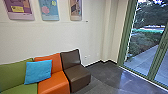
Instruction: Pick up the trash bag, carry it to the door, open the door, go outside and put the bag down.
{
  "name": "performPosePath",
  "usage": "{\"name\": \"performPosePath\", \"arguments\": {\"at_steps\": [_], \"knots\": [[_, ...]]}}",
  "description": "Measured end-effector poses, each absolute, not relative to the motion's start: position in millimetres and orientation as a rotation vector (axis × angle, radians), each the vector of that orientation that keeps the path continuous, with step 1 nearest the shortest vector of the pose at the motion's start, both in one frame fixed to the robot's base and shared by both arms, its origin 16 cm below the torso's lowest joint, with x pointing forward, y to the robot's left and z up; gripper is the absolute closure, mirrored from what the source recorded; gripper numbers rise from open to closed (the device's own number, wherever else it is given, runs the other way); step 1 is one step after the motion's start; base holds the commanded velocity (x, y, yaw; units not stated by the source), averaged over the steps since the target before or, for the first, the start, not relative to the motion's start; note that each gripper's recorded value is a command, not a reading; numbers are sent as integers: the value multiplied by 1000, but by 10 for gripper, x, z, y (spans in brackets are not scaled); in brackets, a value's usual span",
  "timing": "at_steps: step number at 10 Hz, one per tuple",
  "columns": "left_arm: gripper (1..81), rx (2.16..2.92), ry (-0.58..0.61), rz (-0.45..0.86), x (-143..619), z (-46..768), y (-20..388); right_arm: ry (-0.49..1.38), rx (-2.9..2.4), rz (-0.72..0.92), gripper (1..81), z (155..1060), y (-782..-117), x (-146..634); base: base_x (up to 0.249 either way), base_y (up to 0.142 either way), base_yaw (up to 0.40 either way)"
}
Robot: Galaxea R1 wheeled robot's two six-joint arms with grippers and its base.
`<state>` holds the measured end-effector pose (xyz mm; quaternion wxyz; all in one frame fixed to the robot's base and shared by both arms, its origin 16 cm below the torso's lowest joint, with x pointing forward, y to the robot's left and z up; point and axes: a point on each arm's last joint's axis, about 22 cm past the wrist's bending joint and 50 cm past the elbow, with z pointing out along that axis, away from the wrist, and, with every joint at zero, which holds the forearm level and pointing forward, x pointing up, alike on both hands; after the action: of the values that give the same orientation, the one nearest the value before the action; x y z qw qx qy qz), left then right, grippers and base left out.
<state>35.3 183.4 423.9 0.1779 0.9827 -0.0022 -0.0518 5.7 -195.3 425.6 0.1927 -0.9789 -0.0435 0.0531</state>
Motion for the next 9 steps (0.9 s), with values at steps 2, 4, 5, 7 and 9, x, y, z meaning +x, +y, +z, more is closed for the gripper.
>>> {"name": "performPosePath", "arguments": {"at_steps": [2,4,5,7,9], "knots": [[811,2781,-13,-145,353,4238,1836,-120,-2753,154,10,4245,-1953,28,0,0,-305],[811,2781,-15,-145,353,4238,1832,-126,-2743,153,10,4248,-1838,29,0,0,-314],[811,2776,-19,-145,352,4241,1793,-127,-2742,154,10,4248,-1824,25,0,0,-317],[811,2775,-31,-143,351,4241,1778,-125,-2752,154,10,4239,-1881,27,0,0,-318],[811,2776,-33,-143,349,4241,1779,-125,-2750,158,10,4240,-1868,5,0,0,-319]]}}
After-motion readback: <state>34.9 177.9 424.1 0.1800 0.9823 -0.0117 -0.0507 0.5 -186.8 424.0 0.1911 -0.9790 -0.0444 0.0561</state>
